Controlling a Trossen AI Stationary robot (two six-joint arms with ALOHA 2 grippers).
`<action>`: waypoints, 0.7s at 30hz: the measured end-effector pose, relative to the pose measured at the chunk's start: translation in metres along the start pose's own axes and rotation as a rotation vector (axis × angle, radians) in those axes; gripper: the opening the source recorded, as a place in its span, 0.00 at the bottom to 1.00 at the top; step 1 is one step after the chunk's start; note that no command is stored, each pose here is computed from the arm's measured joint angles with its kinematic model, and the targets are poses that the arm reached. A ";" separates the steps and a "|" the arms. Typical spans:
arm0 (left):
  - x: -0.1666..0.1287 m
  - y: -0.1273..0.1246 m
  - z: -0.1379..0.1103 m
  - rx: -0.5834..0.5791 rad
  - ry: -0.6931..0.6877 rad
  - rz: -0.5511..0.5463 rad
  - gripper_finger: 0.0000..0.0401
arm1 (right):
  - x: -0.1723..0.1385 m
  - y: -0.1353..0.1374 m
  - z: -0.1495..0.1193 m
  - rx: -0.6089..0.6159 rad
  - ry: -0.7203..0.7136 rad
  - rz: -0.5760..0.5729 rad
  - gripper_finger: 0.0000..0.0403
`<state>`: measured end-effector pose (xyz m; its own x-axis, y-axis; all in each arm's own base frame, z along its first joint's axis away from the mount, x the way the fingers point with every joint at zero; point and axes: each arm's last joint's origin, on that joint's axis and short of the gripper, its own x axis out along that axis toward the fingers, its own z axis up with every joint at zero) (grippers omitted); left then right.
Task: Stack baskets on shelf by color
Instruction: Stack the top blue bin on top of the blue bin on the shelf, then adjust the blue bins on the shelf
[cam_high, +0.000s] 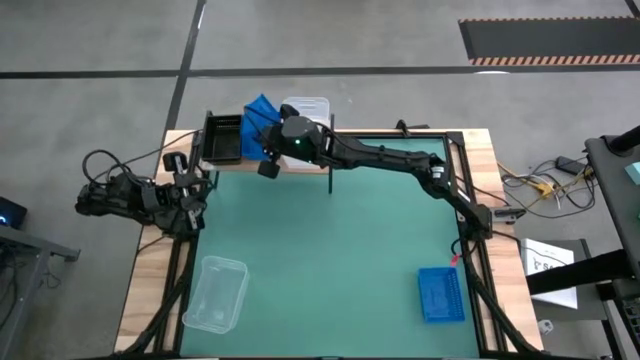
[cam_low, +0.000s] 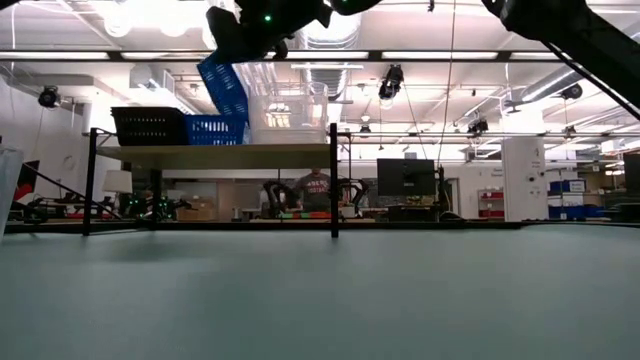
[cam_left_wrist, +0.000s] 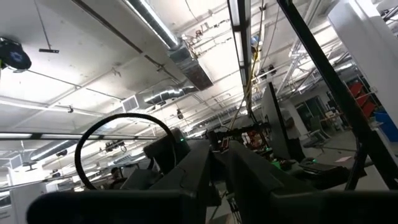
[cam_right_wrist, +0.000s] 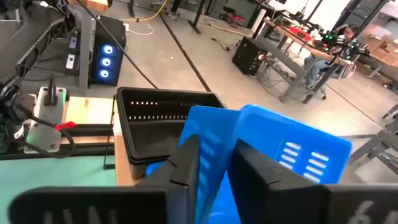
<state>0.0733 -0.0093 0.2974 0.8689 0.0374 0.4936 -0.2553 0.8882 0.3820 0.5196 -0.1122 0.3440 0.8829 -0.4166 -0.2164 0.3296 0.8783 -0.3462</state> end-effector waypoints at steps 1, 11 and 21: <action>0.000 0.000 0.000 0.000 -0.001 0.000 0.11 | 0.001 -0.001 -0.001 0.002 0.002 -0.001 0.18; 0.000 0.000 0.000 0.000 0.000 0.000 0.11 | 0.002 -0.003 -0.003 -0.014 0.006 -0.005 0.35; 0.000 -0.001 -0.001 0.001 0.004 -0.002 0.11 | -0.010 0.002 0.004 -0.094 0.027 0.072 0.24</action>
<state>0.0738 -0.0094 0.2963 0.8711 0.0370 0.4898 -0.2536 0.8878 0.3841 0.5131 -0.1049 0.3493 0.8934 -0.3605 -0.2680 0.2315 0.8808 -0.4131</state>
